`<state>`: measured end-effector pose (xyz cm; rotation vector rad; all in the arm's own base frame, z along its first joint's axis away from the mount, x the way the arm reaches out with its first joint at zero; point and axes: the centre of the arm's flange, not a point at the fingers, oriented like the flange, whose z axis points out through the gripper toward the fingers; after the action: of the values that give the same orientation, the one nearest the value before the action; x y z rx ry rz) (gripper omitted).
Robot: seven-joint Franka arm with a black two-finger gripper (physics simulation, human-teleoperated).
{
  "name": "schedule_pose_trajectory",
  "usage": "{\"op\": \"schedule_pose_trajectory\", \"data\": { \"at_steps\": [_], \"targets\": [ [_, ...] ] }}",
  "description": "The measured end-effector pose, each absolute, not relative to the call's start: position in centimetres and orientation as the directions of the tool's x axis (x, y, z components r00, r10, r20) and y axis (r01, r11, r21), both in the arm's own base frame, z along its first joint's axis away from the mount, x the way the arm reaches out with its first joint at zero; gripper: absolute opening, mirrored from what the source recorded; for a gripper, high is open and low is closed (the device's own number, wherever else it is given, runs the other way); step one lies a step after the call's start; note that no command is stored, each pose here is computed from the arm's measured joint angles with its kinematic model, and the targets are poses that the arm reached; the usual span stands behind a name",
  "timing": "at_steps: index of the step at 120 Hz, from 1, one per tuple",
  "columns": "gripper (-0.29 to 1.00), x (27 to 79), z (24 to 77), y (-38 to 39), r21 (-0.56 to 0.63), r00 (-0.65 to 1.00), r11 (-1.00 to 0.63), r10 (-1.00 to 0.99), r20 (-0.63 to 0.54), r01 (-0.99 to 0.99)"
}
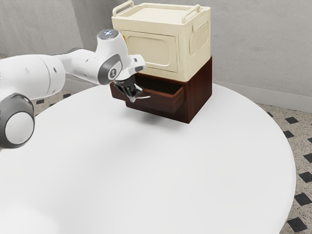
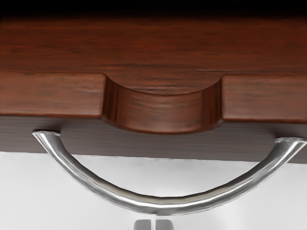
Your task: Push the drawer handle with one arm to close the drawer
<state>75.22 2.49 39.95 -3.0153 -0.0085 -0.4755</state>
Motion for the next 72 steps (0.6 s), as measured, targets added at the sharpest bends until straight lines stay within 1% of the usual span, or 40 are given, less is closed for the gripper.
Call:
{"op": "schedule_pose_trajectory", "data": {
  "at_steps": [72],
  "targets": [
    [-0.08, 78.5, 39.3, 3.5, -0.073, 0.940, -0.997, 0.013, 0.340, 0.040]
  ]
}}
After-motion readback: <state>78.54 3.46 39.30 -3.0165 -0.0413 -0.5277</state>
